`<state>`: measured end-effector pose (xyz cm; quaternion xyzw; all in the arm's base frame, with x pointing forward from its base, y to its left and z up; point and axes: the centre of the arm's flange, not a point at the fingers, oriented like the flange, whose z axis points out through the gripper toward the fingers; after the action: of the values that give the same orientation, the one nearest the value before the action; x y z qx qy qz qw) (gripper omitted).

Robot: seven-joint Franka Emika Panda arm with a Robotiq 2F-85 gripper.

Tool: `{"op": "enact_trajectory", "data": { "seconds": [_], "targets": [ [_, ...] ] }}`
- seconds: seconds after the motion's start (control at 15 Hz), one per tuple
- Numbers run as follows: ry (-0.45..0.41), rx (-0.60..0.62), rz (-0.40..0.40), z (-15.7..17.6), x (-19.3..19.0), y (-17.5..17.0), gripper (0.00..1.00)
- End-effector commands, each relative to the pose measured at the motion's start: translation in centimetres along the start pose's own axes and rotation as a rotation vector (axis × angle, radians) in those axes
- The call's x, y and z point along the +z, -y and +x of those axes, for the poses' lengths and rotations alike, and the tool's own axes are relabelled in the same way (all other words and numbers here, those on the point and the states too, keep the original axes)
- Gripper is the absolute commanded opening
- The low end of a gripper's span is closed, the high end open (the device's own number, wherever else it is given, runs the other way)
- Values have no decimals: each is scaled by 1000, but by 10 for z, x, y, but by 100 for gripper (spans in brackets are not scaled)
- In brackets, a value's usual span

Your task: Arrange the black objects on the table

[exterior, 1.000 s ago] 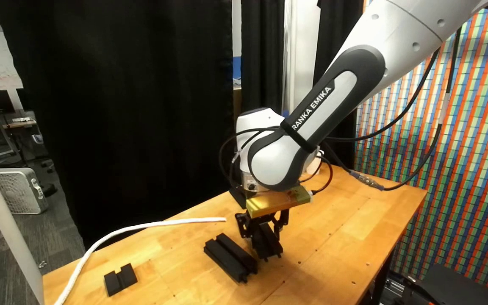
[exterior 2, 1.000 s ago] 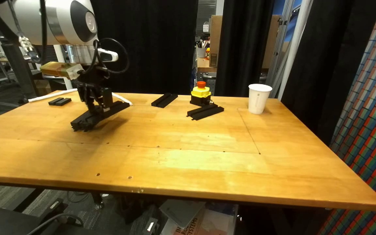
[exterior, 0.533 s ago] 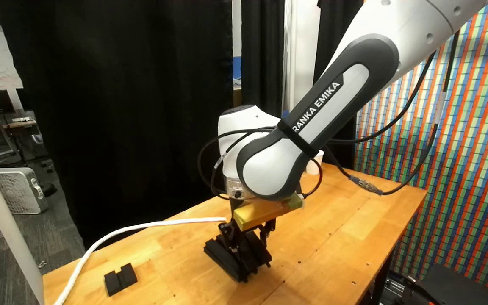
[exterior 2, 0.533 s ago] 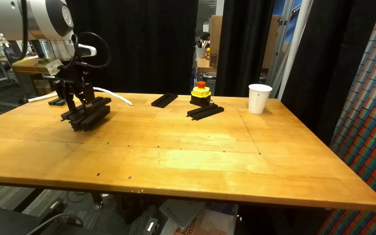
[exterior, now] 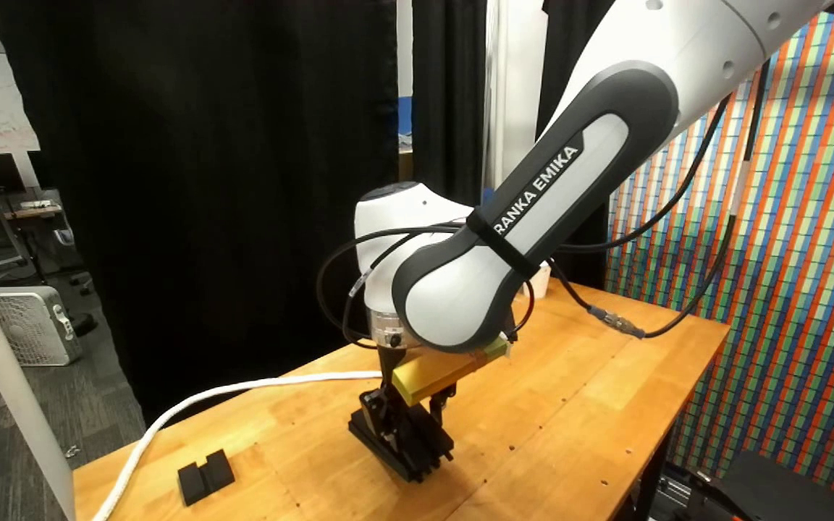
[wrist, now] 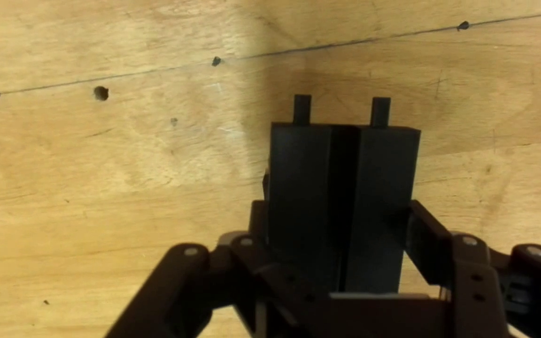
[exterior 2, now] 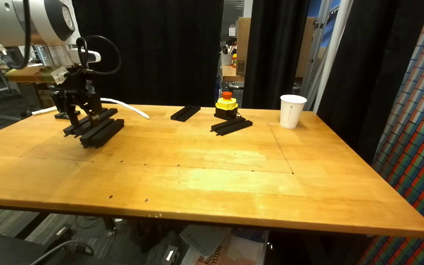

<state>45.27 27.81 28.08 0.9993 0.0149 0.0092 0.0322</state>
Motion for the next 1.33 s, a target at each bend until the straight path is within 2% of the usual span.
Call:
{"op": "enact_trajectory", "data": {
  "seconds": [0.0,0.47,1.27],
  "targets": [
    [-2,-102,8,12,2,8,45],
    [-8,-186,3,25,13,9,45],
    [-3,-210,5,38,20,-2,45]
  ]
}}
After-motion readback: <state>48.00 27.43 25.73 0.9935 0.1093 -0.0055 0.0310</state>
